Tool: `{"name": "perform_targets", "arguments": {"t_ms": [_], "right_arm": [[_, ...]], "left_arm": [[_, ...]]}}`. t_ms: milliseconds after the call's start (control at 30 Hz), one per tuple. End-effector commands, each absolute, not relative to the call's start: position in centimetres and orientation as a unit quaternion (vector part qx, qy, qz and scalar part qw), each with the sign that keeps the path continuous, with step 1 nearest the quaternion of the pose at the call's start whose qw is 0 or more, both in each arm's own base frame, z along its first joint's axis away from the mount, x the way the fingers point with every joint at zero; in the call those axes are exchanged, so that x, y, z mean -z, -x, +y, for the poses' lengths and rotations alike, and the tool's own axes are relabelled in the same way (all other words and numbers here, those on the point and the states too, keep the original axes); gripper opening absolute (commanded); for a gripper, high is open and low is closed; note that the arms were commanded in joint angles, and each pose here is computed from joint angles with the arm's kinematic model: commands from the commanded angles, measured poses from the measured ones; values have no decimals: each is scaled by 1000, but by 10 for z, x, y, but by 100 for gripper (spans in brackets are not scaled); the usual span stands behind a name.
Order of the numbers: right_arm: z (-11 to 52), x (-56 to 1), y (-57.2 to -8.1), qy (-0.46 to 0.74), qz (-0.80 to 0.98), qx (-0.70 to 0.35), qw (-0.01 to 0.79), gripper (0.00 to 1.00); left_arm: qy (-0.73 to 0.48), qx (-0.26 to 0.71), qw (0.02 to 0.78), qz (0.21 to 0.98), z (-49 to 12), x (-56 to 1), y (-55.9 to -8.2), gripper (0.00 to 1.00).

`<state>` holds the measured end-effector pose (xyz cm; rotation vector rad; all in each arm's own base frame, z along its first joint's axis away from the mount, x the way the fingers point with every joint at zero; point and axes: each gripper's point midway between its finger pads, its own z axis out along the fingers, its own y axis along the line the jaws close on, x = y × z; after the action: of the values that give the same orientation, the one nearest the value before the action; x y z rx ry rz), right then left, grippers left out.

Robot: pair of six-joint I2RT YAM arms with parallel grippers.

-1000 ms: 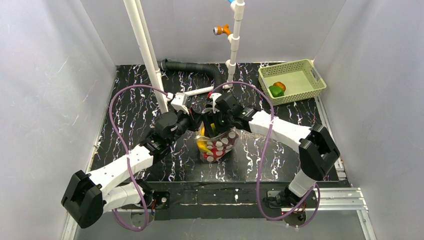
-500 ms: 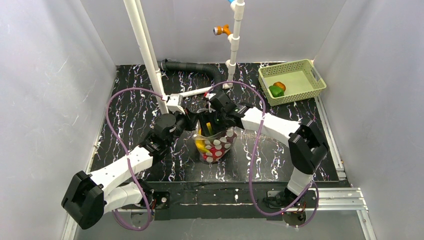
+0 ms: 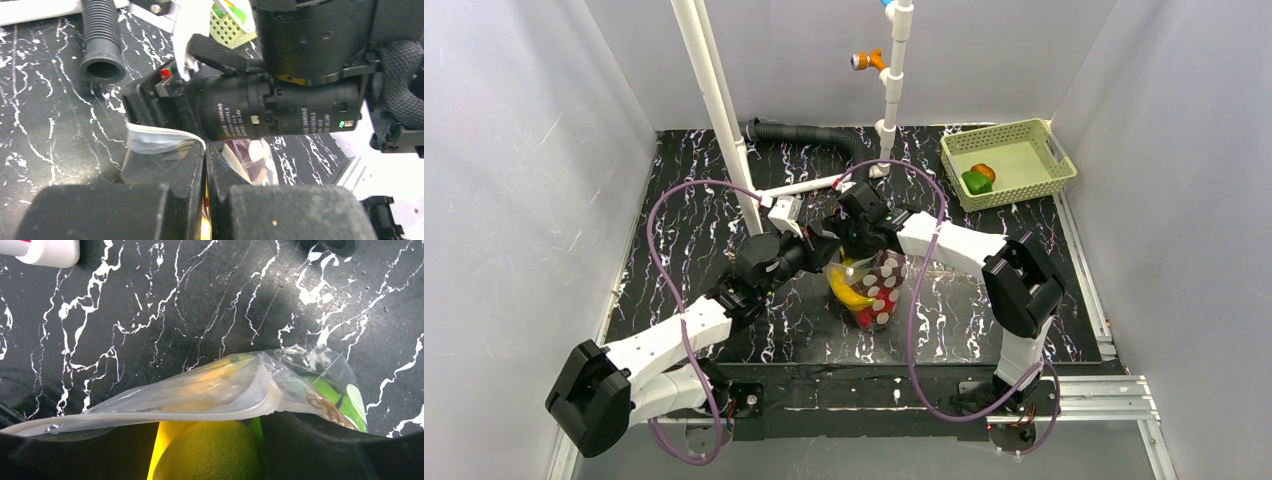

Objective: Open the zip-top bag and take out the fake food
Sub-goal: Pick up the fake fruit from the zipper food storage bag.

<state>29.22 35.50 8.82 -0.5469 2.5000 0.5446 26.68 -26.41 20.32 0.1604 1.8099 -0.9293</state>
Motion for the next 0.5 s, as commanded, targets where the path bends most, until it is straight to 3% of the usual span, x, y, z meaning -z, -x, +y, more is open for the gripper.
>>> {"name": "perform_targets", "arguments": {"t_ms": [0, 300, 467], "right_arm": [[364, -108, -290, 231, 898, -235, 293, 79], [361, -147, -259, 315, 850, -292, 305, 89], [354, -149, -255, 334, 845, -282, 308, 87]], "left_arm": [[-100, 452, 549, 696, -279, -256, -248, 0], [-68, 385, 556, 734, -257, -232, -259, 0], [-70, 372, 557, 739, -252, -228, -259, 0]]}}
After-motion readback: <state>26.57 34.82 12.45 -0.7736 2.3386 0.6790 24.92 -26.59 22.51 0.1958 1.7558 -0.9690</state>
